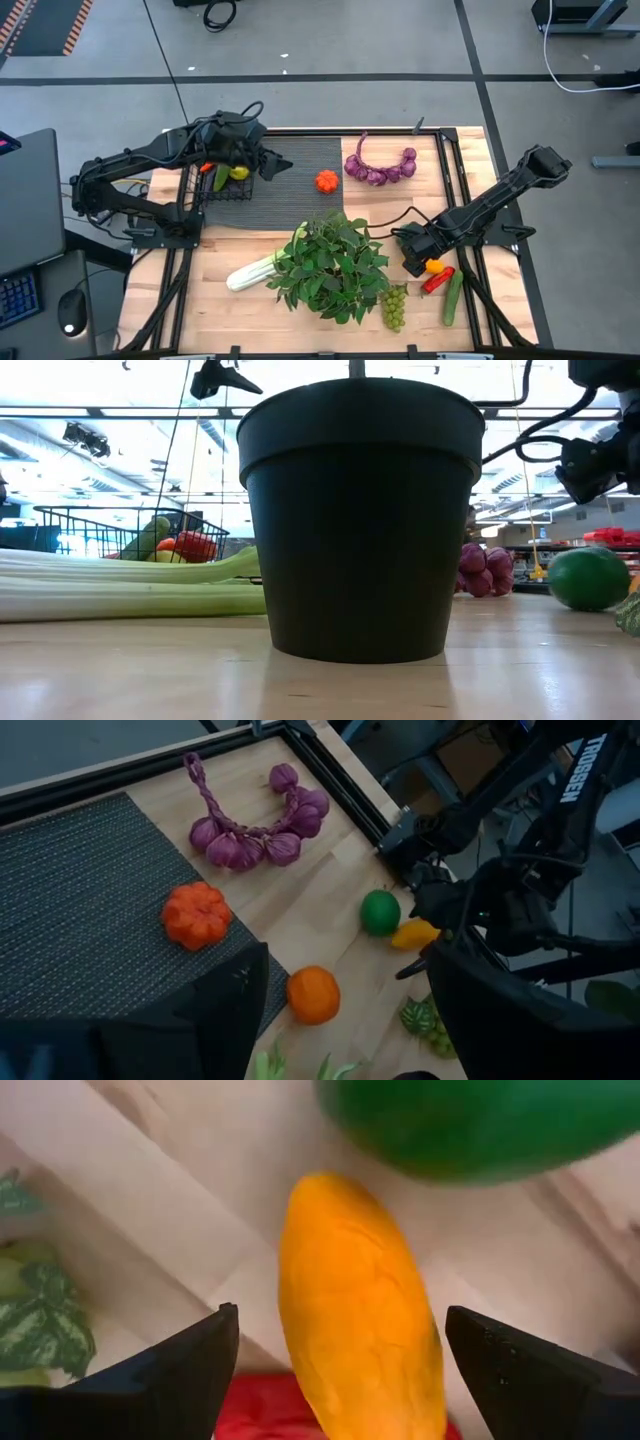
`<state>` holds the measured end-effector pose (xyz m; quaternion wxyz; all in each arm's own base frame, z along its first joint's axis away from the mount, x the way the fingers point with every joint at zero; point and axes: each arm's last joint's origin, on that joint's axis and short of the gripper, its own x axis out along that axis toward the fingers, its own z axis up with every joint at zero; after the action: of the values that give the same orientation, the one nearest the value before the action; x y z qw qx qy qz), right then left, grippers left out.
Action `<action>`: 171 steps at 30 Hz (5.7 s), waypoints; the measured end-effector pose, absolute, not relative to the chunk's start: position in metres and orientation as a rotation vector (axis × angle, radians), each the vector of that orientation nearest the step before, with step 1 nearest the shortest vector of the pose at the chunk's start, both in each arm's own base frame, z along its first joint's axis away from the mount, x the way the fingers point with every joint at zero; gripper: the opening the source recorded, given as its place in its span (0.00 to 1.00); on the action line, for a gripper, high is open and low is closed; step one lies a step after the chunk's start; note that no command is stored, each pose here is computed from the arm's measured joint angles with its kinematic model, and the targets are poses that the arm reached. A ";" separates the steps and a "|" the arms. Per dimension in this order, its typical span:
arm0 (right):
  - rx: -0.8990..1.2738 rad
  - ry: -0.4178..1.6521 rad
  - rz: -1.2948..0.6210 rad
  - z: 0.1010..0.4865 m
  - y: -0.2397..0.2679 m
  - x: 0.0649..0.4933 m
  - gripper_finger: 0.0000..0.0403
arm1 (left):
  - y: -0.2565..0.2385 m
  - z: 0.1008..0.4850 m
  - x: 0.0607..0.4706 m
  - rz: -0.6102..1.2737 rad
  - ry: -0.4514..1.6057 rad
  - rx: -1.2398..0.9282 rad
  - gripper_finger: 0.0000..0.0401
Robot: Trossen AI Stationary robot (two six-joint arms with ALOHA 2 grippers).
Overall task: Build produce basket
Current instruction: Put the yellow mango into the wire basket
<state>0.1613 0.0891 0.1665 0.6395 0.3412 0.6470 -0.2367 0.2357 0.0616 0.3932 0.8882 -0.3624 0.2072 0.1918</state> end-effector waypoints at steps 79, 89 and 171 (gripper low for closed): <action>0.810 0.527 -0.530 0.313 -0.012 0.227 0.59 | 0.067 0.420 0.245 0.349 0.109 -0.867 0.69; 0.760 0.230 -0.563 0.335 -0.037 0.237 0.59 | 0.077 0.412 0.259 0.526 0.037 -0.870 0.69; 0.673 -0.008 -0.338 0.308 -0.078 0.320 0.59 | 0.082 0.368 0.326 0.505 0.205 -0.259 0.72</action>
<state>0.3199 -0.0782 0.3080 0.9298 0.3288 -0.0041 -0.1652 0.3264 0.0819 0.3684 0.9549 -0.1274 0.1011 0.2485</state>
